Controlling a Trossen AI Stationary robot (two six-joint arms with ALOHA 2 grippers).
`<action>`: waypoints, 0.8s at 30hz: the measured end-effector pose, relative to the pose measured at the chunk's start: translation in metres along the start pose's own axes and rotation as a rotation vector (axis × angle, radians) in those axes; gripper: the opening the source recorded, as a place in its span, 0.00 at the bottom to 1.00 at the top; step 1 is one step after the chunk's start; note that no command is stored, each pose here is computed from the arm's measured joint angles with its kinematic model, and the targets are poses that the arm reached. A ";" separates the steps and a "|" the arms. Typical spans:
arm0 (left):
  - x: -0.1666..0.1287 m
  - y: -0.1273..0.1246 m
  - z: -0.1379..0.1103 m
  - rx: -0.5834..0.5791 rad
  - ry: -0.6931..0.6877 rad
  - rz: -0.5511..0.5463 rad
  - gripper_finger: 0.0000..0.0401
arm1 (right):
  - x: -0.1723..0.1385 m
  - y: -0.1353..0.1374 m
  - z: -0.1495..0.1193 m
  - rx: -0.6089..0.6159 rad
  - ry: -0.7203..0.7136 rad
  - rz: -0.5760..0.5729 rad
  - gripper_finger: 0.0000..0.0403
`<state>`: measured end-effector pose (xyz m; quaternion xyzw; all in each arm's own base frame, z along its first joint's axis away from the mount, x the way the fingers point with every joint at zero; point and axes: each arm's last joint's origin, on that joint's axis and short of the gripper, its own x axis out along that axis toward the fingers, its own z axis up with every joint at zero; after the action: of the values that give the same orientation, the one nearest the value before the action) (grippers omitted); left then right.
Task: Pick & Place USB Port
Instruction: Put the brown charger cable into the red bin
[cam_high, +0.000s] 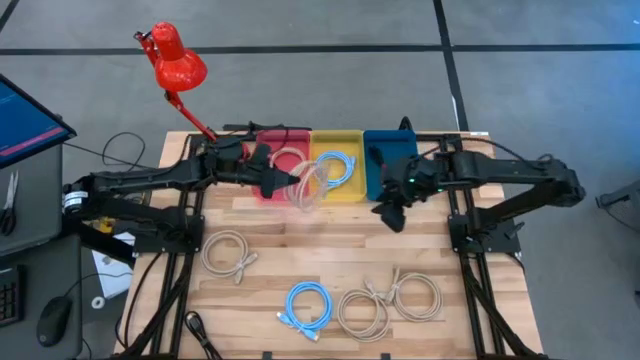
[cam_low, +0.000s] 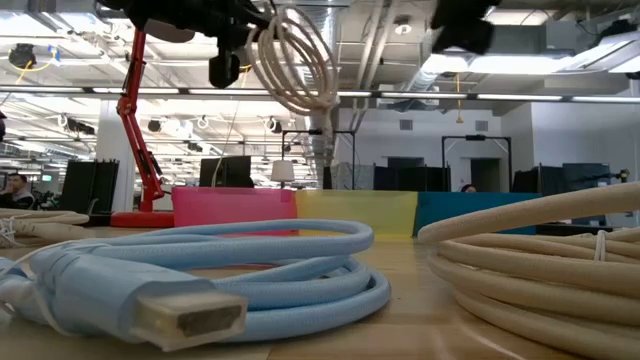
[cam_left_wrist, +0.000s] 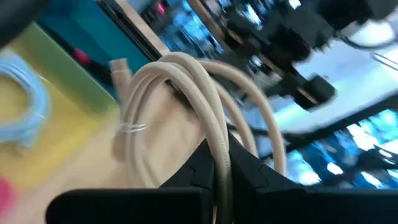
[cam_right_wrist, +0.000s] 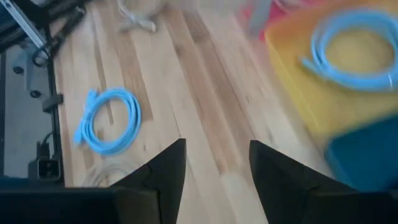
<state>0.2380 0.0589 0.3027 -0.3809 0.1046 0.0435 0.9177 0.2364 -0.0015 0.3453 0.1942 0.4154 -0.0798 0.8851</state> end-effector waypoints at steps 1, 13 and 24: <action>-0.002 0.002 0.001 0.011 -0.010 0.026 0.04 | -0.004 -0.002 -0.004 0.021 0.022 -0.012 0.41; -0.023 0.019 0.000 0.271 -0.097 0.482 0.04 | -0.025 -0.011 -0.042 0.161 0.272 -0.222 0.35; -0.003 0.046 -0.014 0.489 0.083 0.738 0.04 | -0.027 -0.005 -0.058 0.203 0.358 -0.386 0.31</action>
<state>0.2258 0.0816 0.2620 -0.0910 0.2775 0.3269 0.8988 0.1761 0.0174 0.3310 0.2099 0.5843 -0.2525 0.7422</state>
